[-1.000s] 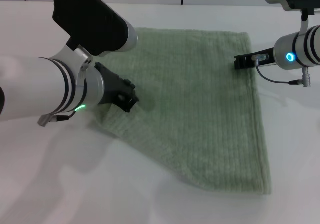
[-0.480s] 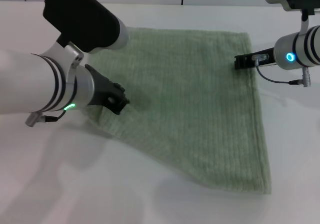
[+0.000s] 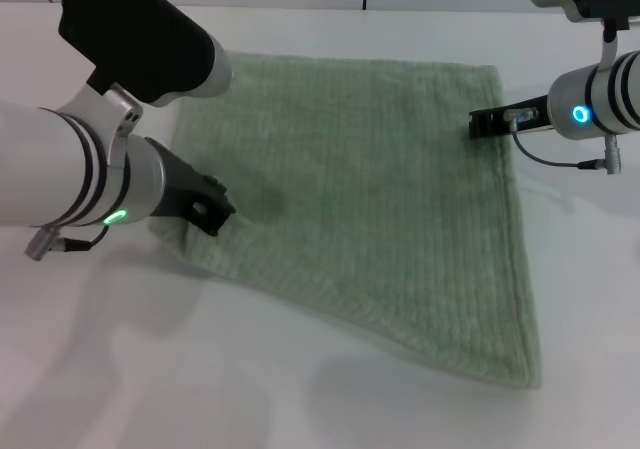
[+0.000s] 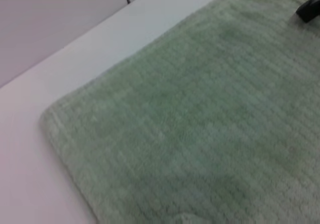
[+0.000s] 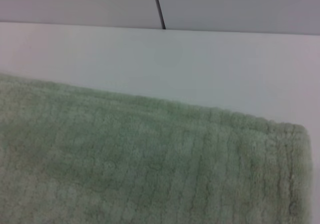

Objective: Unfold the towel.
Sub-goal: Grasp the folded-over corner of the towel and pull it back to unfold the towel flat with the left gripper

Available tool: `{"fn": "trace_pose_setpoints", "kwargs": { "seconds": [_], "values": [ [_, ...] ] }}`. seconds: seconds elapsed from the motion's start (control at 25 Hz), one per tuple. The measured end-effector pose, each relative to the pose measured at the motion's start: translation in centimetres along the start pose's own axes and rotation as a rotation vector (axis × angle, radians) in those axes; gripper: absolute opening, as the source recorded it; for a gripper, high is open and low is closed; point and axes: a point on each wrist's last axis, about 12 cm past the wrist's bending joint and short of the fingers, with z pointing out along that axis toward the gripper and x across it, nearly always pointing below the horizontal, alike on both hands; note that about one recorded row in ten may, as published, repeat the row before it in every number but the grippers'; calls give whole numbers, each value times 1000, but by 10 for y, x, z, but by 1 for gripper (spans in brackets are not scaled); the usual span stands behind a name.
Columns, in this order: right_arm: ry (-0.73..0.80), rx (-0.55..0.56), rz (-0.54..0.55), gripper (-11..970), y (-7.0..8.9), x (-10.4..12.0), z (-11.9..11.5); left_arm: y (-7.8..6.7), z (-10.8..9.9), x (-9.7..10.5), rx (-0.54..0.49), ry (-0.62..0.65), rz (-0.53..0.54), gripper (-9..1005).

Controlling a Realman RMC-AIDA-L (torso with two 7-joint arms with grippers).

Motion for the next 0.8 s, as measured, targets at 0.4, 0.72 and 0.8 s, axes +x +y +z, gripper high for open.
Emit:
{"fn": "trace_pose_setpoints", "kwargs": {
  "seconds": [0.4,0.72,0.8],
  "values": [
    [-1,0,1,4,0,0,0,-3,-5,5,10,36,-30,61],
    [-3,2,1,4,0,0,0,-1,-5,10,10,84,-52,64],
    [-2,2,1,4,0,0,0,2,-3,13,8,109,-65,64]
  ]
}}
